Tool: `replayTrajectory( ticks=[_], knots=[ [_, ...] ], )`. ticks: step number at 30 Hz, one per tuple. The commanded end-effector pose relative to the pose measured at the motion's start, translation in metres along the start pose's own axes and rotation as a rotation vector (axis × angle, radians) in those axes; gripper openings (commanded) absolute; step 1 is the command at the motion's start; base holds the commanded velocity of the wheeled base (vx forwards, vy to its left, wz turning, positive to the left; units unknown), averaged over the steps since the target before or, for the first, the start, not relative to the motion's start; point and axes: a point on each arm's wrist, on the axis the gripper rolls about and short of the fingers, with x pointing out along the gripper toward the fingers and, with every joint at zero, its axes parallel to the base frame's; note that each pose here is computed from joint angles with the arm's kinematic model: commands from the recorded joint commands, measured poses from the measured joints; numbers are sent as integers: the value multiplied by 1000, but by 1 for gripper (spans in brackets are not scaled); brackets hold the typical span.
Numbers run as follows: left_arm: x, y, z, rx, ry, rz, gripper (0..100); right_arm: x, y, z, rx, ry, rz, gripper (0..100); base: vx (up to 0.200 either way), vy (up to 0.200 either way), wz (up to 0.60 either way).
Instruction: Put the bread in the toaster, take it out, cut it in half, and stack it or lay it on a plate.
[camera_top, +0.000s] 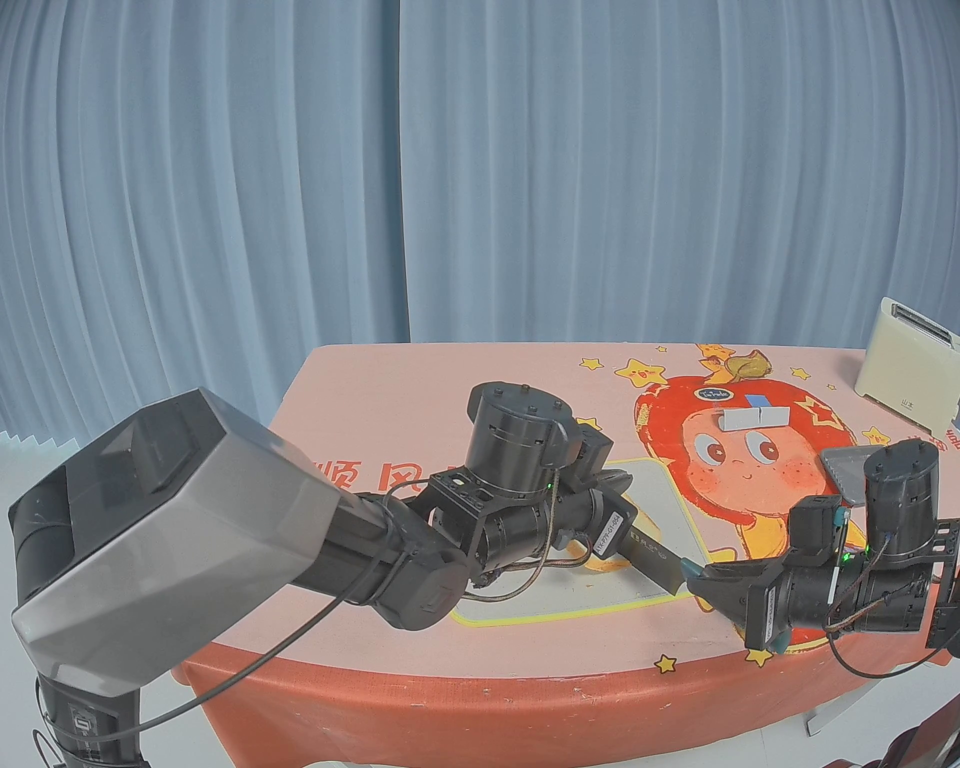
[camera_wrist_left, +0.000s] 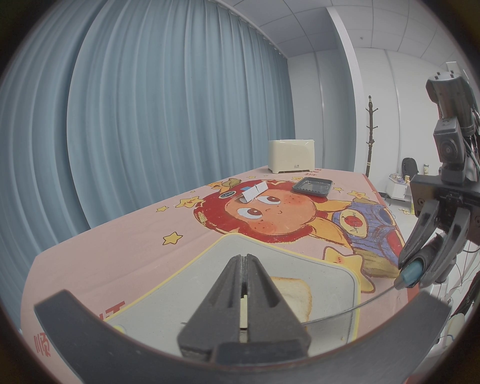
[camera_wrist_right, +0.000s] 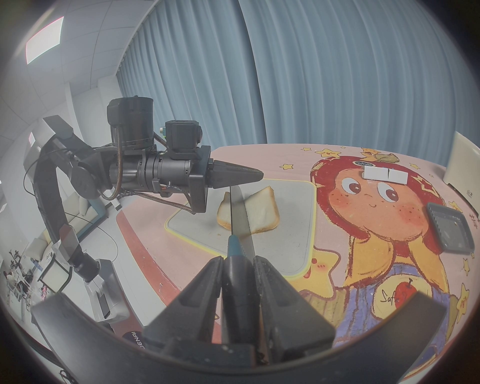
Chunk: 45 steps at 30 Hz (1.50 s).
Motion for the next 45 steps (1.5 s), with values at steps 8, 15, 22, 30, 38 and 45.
replayTrajectory(
  ticks=[8, 15, 22, 30, 38, 45],
  knots=[
    [-21, 2, 49, 14, -145, 12, 0, -2, 1, 6, 1, -31, 5, 0, 0, 0, 0],
    [-22, 2, 39, 20, -111, 12, 0, -3, 2, 8, 11, -42, 7, 0, 0, 0, 0],
    [-11, -1, 12, 43, -31, 0, 0, -4, 2, 9, 11, -46, 8, 0, 0, 0, 0],
    [2, -2, -5, 48, 10, -5, 0, -4, 1, 8, 12, -42, 5, 0, 0, 0, 0],
    [6, 0, -13, 47, 4, 0, 0, -3, 0, 4, 14, -18, 0, 0, 0, 0, 0],
    [7, 0, -6, 49, -17, 1, 0, -2, 0, 1, 15, -2, -3, 0, 0, 0, 0]
  ],
)
